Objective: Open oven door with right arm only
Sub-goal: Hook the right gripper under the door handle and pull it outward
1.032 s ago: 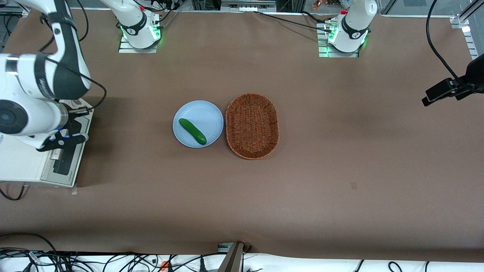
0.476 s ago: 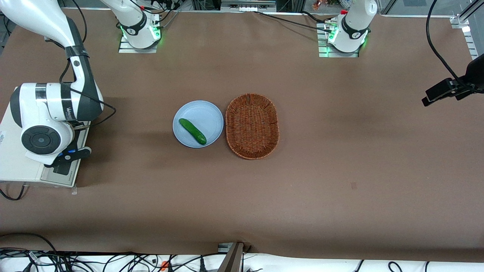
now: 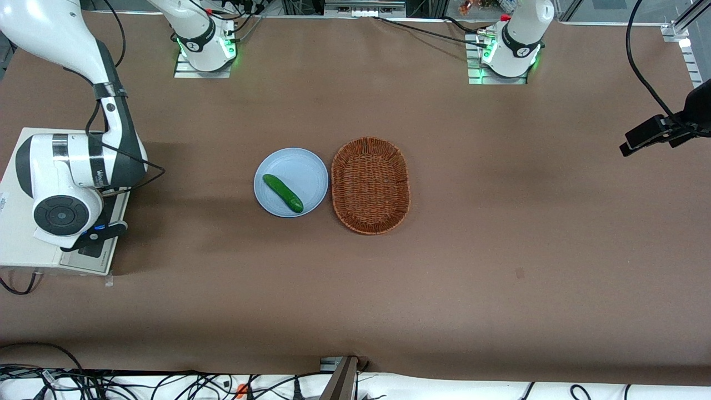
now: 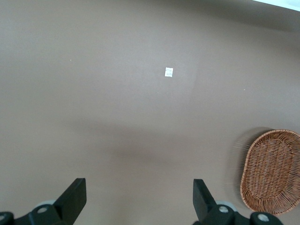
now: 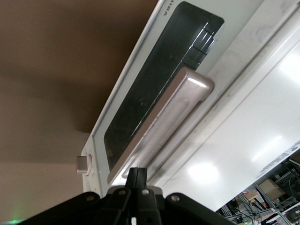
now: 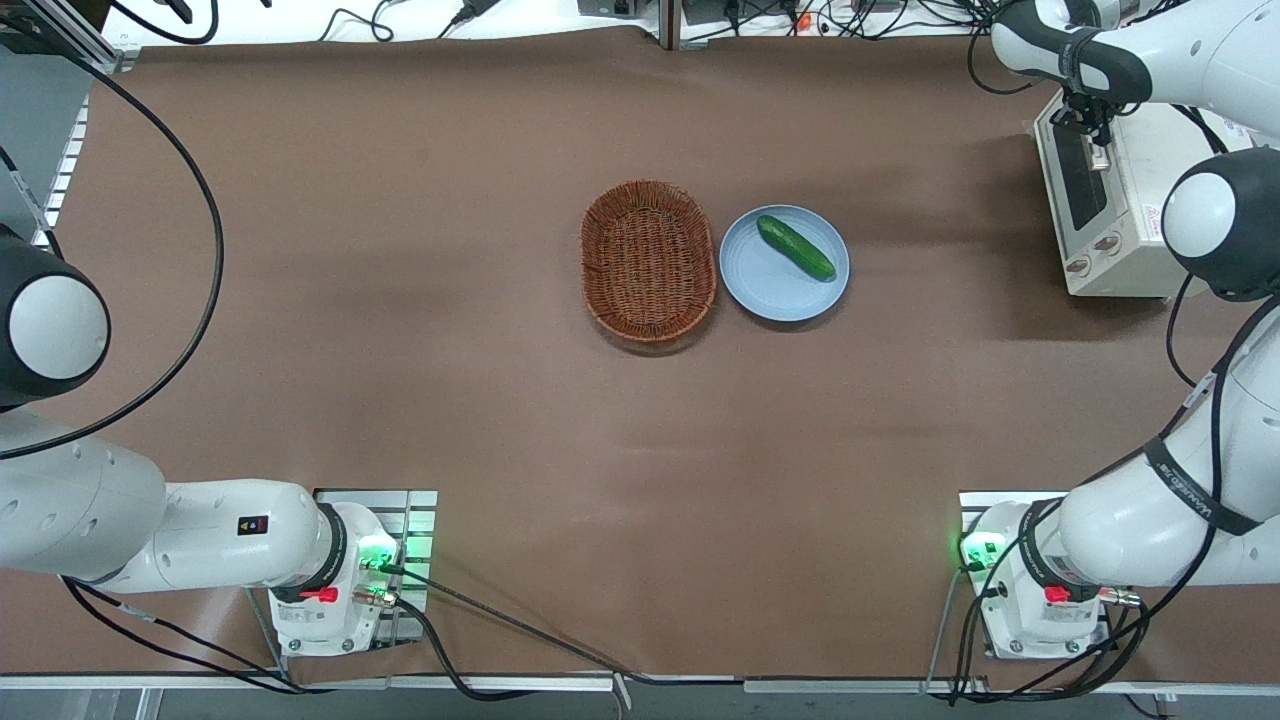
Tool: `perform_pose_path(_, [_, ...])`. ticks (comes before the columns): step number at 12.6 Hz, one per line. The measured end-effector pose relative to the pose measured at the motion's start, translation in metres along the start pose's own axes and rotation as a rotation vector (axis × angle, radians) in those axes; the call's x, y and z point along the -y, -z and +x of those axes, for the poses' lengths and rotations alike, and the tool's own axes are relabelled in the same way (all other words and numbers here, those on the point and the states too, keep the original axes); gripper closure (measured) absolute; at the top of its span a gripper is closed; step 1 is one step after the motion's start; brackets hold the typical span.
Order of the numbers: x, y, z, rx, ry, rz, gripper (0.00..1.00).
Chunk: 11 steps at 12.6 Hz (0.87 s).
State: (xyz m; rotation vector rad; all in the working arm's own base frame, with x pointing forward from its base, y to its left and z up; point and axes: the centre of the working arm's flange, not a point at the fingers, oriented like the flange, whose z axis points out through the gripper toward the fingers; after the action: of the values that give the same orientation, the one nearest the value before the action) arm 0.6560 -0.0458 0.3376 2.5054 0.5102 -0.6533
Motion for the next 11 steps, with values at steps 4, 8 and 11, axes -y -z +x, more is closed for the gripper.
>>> perform_pose_path(4, [-0.0004,-0.0009,0.0006,0.001,0.004,-0.005,0.99])
perform_pose_path(8, [-0.0012,-0.0052,0.0040,-0.003,0.012,-0.009,0.99])
perform_pose_path(11, [-0.0005,-0.0049,0.0044,-0.003,0.013,-0.009,0.99])
